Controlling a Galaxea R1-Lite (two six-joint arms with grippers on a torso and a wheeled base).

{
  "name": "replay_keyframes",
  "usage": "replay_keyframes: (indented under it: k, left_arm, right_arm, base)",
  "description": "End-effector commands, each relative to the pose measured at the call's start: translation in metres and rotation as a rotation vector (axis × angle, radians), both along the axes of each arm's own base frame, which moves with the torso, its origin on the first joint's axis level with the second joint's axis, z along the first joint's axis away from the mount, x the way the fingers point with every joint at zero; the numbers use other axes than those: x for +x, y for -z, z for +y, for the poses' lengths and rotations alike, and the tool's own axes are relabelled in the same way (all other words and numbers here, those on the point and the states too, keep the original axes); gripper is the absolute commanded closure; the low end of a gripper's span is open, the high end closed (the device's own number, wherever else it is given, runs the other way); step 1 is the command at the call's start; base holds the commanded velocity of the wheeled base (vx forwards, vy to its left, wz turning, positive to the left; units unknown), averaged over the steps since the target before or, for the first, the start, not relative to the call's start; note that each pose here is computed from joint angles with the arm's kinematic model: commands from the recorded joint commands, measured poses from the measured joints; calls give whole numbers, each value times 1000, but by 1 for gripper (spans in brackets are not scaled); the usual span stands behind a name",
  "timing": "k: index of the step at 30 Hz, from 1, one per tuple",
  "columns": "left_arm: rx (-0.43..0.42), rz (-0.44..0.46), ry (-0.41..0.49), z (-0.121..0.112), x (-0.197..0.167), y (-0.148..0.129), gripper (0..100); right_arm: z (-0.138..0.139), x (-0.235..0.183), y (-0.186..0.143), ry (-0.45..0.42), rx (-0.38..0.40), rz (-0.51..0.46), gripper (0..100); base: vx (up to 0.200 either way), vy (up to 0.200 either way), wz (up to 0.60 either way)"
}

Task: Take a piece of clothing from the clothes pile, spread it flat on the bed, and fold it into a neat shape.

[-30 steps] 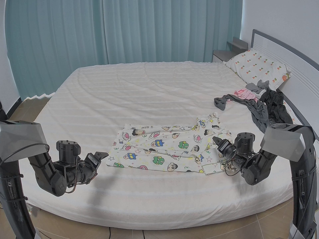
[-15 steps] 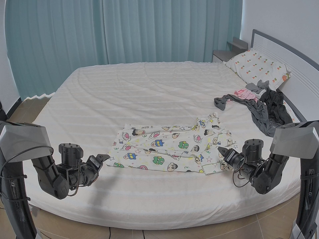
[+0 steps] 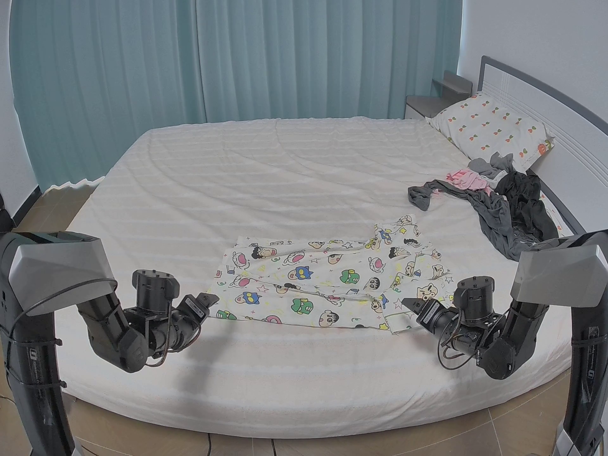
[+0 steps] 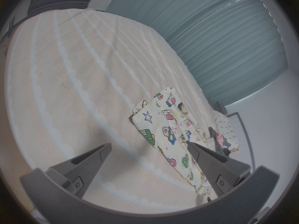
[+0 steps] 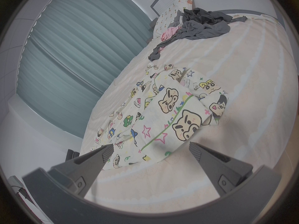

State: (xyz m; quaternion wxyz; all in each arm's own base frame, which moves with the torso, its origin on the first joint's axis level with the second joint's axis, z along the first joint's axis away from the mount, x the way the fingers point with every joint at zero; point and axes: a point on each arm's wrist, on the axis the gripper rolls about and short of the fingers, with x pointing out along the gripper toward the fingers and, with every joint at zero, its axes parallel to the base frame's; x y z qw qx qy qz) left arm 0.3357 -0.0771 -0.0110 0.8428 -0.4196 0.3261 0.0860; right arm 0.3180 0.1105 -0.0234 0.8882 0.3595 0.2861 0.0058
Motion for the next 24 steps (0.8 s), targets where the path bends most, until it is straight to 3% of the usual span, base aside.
replay_keyframes:
  k: [1,9,14,24]
  left_arm:
    - [106,62,-14,-37,28,13,0]
    - [181,60,-71,-51,56,20,0]
    - [307,105,-31,-52,53,36,0]
    - [320,42,-69,-61,79,43,0]
  right_arm:
    - [0,0,6,0,-1,10,0]
    - [4,0,10,-10,-2,11,0]
    - [4,1,16,-6,9,-70,0]
    - [3,-1,16,-13,4,-76,0]
  base:
    - [0,0,0]
    - [0,0,0]
    - [0,0,0]
    - [0,0,0]
